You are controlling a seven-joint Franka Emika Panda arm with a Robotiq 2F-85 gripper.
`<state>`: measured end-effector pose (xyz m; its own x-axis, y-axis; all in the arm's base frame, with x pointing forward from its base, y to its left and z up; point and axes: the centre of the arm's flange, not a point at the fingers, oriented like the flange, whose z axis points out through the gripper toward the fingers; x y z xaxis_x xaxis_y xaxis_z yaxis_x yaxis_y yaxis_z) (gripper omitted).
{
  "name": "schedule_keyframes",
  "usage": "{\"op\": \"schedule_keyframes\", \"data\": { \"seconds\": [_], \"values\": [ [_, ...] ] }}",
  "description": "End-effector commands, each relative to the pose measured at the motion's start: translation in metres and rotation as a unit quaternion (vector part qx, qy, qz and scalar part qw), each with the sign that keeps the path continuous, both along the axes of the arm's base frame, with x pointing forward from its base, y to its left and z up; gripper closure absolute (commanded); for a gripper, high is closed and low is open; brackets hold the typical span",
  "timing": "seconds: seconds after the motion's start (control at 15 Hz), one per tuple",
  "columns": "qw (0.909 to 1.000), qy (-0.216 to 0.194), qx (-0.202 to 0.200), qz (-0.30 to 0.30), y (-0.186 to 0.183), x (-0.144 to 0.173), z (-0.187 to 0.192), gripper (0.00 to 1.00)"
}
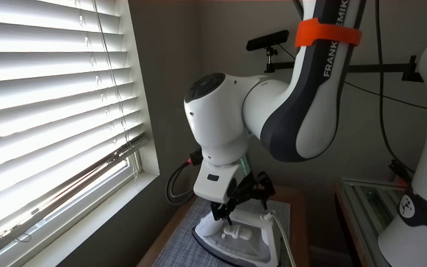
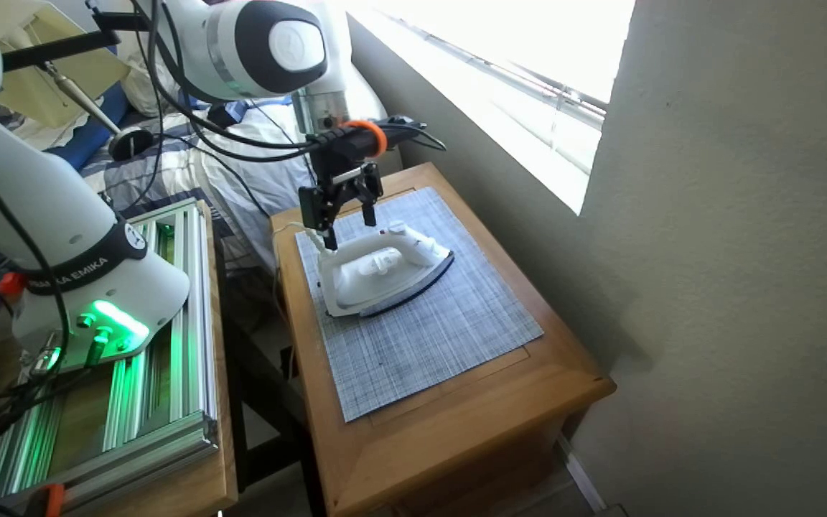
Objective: Turn the iron to the right, then press a button on the iron
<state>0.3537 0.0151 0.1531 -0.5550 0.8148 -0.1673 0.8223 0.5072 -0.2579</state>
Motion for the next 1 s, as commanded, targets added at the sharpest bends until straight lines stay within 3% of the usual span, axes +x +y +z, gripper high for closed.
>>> {"op": "schedule_keyframes", "data": {
  "seconds": [0.0,0.4,0.93],
  "values": [
    [0.9996,-0.009,0.007,0.027,-0.005,0.004,-0.015,0.0],
    [0.9979,-0.013,-0.007,0.064,-0.012,0.008,-0.019,0.0],
    [0.9976,-0.005,0.003,0.069,-0.011,0.009,-0.031,0.0]
  ]
}}
